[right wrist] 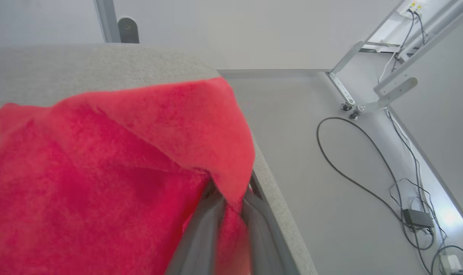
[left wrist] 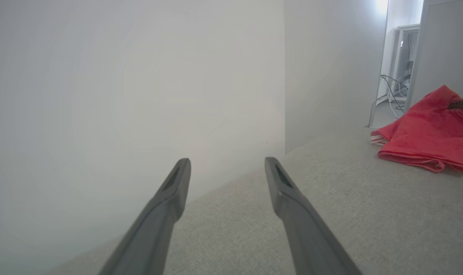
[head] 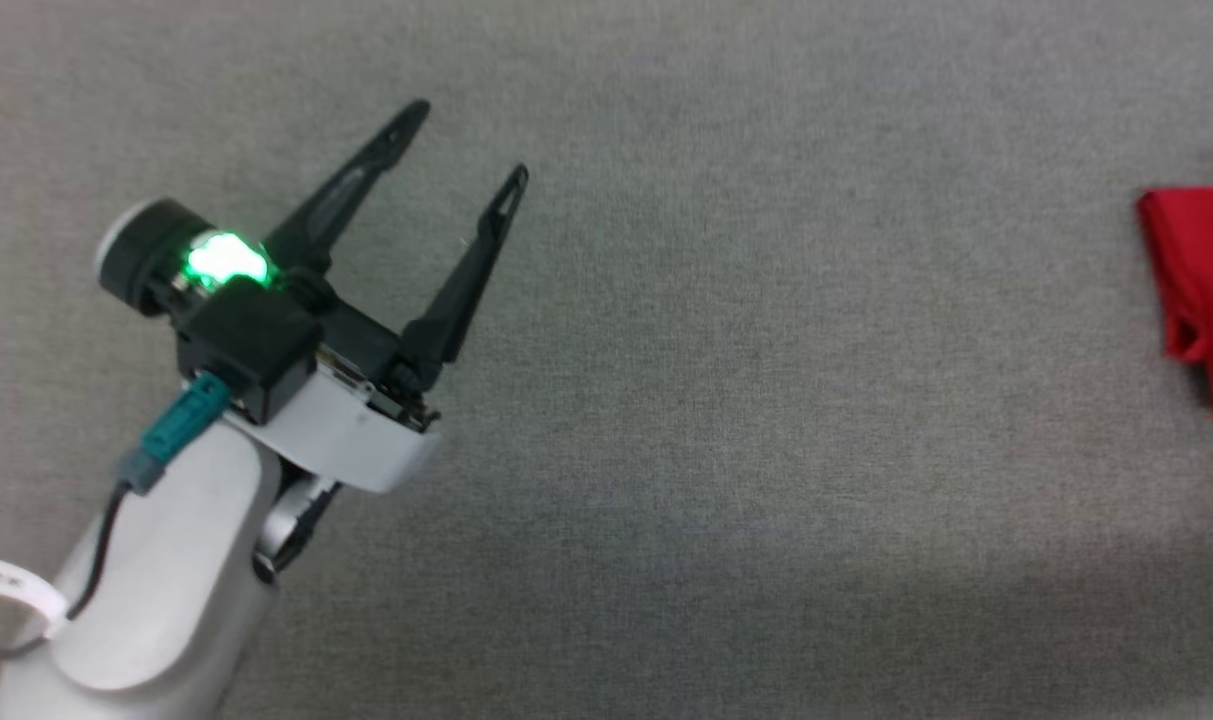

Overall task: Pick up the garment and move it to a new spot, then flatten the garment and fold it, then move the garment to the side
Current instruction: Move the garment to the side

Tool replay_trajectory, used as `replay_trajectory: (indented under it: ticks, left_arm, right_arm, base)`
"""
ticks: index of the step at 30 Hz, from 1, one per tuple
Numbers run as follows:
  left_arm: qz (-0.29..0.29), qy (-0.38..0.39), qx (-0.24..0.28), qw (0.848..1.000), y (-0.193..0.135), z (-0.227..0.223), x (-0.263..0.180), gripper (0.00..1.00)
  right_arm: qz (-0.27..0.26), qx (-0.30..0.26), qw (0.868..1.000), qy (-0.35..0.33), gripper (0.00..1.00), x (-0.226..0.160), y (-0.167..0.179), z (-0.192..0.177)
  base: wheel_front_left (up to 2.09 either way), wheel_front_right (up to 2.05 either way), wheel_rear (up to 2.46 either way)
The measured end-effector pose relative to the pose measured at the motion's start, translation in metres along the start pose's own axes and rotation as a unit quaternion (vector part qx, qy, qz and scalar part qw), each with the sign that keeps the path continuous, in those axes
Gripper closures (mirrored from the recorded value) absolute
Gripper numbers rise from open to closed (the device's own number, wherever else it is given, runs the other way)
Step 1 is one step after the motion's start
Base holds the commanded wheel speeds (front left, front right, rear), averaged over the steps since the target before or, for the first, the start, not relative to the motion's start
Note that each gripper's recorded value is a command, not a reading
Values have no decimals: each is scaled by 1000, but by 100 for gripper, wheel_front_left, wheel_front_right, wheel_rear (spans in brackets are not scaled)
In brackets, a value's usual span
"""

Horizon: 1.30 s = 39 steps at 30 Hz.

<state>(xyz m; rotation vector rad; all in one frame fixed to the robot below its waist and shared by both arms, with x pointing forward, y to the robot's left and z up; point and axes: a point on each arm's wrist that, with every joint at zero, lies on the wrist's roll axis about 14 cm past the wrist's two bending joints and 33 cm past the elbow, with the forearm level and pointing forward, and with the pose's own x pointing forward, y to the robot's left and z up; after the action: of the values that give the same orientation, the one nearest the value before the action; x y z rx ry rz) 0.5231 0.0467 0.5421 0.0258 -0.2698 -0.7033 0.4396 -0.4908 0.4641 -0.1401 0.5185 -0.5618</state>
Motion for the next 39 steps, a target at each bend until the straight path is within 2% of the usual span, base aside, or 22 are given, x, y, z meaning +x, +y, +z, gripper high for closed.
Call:
replay_trajectory:
  ticks: [6, 13, 15, 16, 17, 18, 27, 33, 39]
  left_arm:
    - [-4, 10, -2, 1000, 8, -21, 5, 0]
    - [-4, 12, 0, 1000, 9, -26, 5, 0]
    - [-3, 11, 2, 1000, 10, -23, 4, 0]
    - [-1, 9, 2, 1000, 10, -21, 4, 0]
    - [1, 8, 2, 1000, 11, -19, 4, 0]
    - [3, 6, 3, 1000, 11, -17, 4, 0]
    - [39, 5, -8, 999, 11, 0, -14, 0]
    - [85, 23, -19, 996, 13, 9, -48, 0]
    - [138, 48, -25, 989, 14, 13, -95, 0]
  right_arm:
    - [-29, -51, 998, 32, 100, 15, 2, -29]
    - [-36, -32, 998, 37, 99, 20, 11, -42]
    - [-38, -30, 998, 34, 65, 20, 10, -40]
    - [-39, -26, 998, 29, 40, 20, 10, -38]
    - [-40, -27, 999, 26, 5, 20, 9, -35]
    - [-40, -26, 999, 19, 0, 19, 9, -31]
    - [-22, -33, 998, -50, 0, 7, 9, 8]
    - [49, -30, 994, -90, 0, -11, 54, 23]
    - [146, -28, 981, -122, 0, -45, 119, 25]
  base:
    - [0, 0, 0]
    - [0, 0, 0]
    - [0, 0, 0]
    - [0, 0, 0]
    - [0, 0, 0]
    - [0, 0, 0]
    - [0, 0, 0]
    - [0, 0, 0]
    - [0, 0, 0]
